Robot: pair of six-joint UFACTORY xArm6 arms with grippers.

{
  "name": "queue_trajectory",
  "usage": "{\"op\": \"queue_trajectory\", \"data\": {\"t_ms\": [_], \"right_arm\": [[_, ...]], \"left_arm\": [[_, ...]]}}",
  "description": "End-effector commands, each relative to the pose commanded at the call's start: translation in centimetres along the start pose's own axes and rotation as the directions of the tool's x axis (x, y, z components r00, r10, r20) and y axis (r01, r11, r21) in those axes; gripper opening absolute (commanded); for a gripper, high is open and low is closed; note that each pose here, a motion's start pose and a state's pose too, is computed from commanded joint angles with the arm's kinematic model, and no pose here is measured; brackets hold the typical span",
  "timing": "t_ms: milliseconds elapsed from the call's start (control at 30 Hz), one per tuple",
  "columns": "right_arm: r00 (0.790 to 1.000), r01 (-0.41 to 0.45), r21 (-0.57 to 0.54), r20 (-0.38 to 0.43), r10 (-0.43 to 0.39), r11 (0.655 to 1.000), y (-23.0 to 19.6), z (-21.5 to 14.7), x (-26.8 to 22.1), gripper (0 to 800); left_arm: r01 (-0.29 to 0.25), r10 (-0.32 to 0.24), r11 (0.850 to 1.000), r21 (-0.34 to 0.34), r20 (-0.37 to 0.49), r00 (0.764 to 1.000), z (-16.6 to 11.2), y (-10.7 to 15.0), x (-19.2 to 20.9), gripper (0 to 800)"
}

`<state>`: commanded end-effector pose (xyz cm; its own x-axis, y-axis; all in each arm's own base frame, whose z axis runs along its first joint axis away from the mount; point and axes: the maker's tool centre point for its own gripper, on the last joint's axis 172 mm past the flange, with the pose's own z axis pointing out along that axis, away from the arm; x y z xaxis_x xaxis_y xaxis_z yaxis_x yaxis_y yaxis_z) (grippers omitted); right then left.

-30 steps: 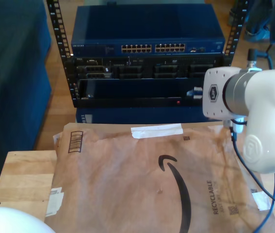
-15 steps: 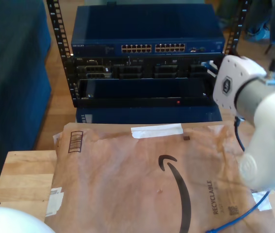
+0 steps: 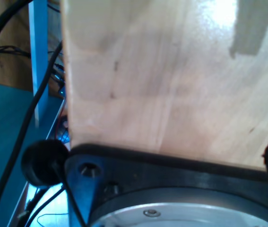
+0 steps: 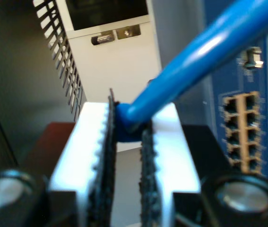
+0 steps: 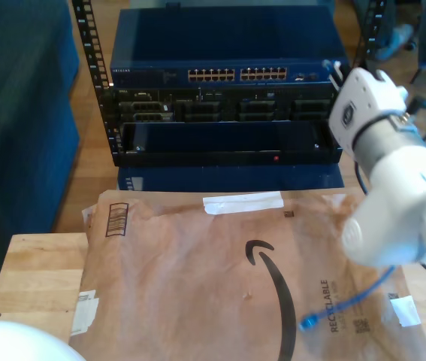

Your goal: Grab the cable and plug it in

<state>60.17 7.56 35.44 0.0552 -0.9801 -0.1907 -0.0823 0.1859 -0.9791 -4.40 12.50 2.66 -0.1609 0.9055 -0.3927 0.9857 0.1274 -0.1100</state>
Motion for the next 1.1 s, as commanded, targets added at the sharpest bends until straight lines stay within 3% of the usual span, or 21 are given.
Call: {"op": "queue_trajectory", "data": {"t_ms": [200,300,467,633,867,1100], "right_arm": [[1.0,0.016,-0.016,0.004,-0.016,1.0,1.5,-0.9,-0.2,0],[1.0,0.02,0.058,0.023,-0.021,0.998,0.4,-2.1,-1.1,0],[0.999,0.017,0.076,0.04,-0.021,0.997,1.3,-3.6,-2.6,0],[0.997,0.074,0.131,-0.043,-0.068,0.989,0.6,-4.4,-1.7,0],[0.994,0.091,0.165,-0.076,-0.079,0.982,2.9,-4.9,-1.9,0],[0.987,0.132,0.192,-0.112,-0.112,0.972,4.6,-2.7,-3.2,0]], "left_arm": [[-0.001,0.001,1.0,0.0,-0.002,1.0,0.0,0.0,0.0,800],[-0.001,0.001,1.0,0.0,-0.002,1.0,0.0,0.0,0.0,800],[-0.001,0.001,1.0,0.001,0.0,1.0,0.0,0.0,0.0,800],[-0.001,0.001,1.0,0.0,-0.002,1.0,0.0,0.0,0.0,800],[-0.001,0.001,1.0,0.001,0.0,1.0,0.0,0.0,0.0,800],[-0.001,0.001,1.0,0.001,0.0,1.0,0.0,0.0,0.0,800]]}}
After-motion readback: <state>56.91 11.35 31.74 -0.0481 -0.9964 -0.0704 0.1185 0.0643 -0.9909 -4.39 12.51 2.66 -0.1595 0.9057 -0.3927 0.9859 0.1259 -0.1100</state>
